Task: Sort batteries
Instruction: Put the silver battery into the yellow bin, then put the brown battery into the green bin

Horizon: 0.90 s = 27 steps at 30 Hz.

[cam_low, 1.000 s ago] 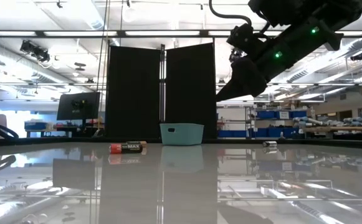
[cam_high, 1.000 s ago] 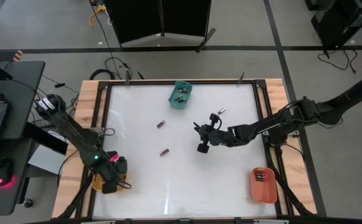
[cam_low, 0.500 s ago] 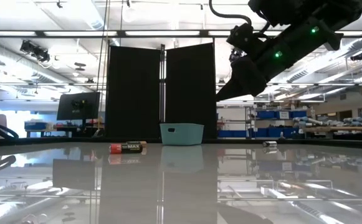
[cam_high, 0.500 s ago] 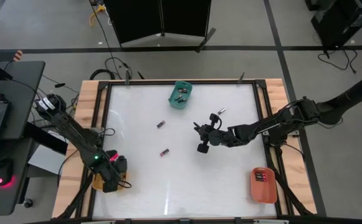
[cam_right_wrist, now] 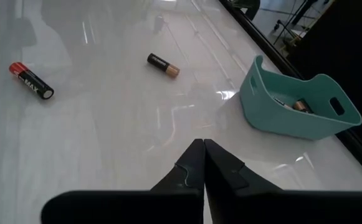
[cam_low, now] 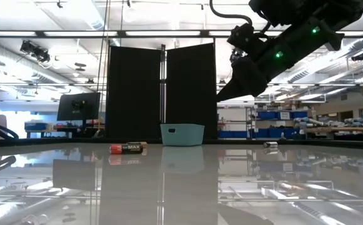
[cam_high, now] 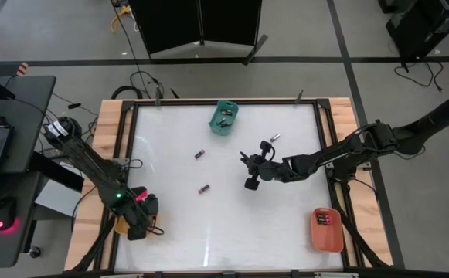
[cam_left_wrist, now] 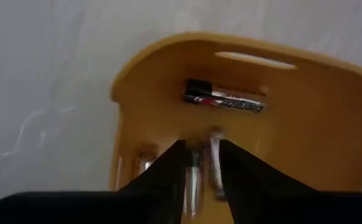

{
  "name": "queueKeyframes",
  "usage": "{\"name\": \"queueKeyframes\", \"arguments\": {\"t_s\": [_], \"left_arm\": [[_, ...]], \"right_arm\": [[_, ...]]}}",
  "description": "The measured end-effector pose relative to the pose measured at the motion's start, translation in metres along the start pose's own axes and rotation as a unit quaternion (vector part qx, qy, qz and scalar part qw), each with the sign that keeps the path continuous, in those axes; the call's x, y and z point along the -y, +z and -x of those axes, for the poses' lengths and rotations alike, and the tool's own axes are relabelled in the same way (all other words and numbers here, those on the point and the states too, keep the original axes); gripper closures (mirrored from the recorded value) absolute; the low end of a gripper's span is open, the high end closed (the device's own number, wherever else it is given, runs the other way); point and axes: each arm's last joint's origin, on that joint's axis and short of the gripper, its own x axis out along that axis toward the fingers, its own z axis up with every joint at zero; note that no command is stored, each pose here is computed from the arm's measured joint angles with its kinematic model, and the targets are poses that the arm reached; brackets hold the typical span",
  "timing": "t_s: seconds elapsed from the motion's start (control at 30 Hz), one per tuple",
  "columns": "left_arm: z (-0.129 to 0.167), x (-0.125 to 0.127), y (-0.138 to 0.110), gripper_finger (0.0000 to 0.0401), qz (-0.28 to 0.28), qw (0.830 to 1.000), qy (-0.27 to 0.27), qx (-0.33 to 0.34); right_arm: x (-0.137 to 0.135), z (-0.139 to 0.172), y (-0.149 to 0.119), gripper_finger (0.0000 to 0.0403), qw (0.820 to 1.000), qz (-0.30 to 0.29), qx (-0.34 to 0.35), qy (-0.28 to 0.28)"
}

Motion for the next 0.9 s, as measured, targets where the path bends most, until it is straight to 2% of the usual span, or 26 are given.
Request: {"name": "queueKeyframes", "arguments": {"t_s": [0.33,0.53,0.63,0.73,0.9], "left_arm": [[0.037,0.01,0.01,0.0295,-0.001,0.999,0.041,0.003],[0.072,0.01,0.033,0.0307,0.019,0.994,0.085,0.068],[0.088,0.001,0.051,0.0328,0.033,0.981,0.133,0.136],[0.098,-0.014,0.07,0.0358,0.052,0.957,0.195,0.207],[0.091,-0.049,0.101,0.0395,0.096,0.94,0.224,0.239]], "right_arm": [[0.0,0.0,0.0,0.0391,1.0,0.0,0.0,0.0],[0.0,0.0,0.0,0.0391,1.0,0.0,0.0,0.0],[0.0,0.0,0.001,0.0391,1.0,0.001,0.002,0.004],[-0.001,0.0,0.002,0.0391,1.0,0.005,0.009,0.017],[-0.001,0.0,0.003,0.0391,1.0,0.006,0.011,0.023]]}}
